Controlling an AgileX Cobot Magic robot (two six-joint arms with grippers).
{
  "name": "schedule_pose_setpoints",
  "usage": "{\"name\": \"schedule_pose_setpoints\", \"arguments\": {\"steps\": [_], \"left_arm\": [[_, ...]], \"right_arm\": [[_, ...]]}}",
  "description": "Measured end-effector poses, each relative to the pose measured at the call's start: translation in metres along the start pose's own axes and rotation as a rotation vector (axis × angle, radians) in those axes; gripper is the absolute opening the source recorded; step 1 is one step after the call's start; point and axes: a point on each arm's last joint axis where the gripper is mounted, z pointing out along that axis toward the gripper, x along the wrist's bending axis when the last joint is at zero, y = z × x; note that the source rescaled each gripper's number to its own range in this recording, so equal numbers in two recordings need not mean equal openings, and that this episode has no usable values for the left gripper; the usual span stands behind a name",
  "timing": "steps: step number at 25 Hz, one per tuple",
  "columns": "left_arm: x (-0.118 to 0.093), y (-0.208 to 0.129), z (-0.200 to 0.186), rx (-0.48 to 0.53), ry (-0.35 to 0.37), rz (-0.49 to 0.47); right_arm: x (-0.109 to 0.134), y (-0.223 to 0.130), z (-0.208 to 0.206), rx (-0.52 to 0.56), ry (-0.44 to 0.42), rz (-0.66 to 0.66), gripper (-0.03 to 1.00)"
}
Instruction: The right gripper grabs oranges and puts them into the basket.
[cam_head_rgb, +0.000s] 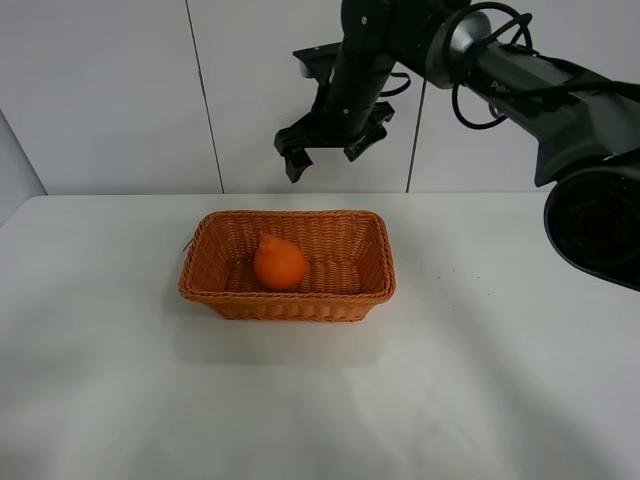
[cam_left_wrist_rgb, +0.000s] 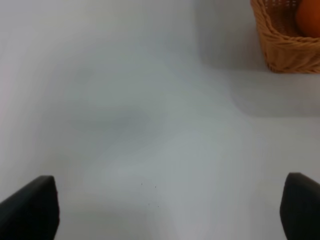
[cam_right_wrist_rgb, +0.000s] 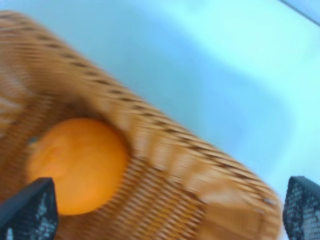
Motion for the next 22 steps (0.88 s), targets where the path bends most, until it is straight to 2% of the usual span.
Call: {"name": "schedule_pose_setpoints", "arguments": {"steps": [3, 9, 13, 17, 22], "left_arm": [[0.000, 0.000, 0.000, 0.000, 0.000, 0.000], [0.000, 0.000, 0.000, 0.000, 0.000, 0.000], [0.000, 0.000, 0.000, 0.000, 0.000, 0.000], [0.000, 0.000, 0.000, 0.000, 0.000, 0.000], [0.000, 0.000, 0.000, 0.000, 0.000, 0.000]], "right_arm": [[-0.041, -0.002, -0.001, 0.005, -0.037, 0.072, 1.00], [-0.147, -0.020, -0.012, 0.002, -0.140, 0.262, 1.00], [-0.202, -0.037, -0.022, 0.002, -0.195, 0.362, 1.00], [-0.229, -0.048, -0.029, 0.001, -0.222, 0.416, 1.00], [-0.234, -0.058, -0.028, 0.032, -0.220, 0.433, 1.00]]}}
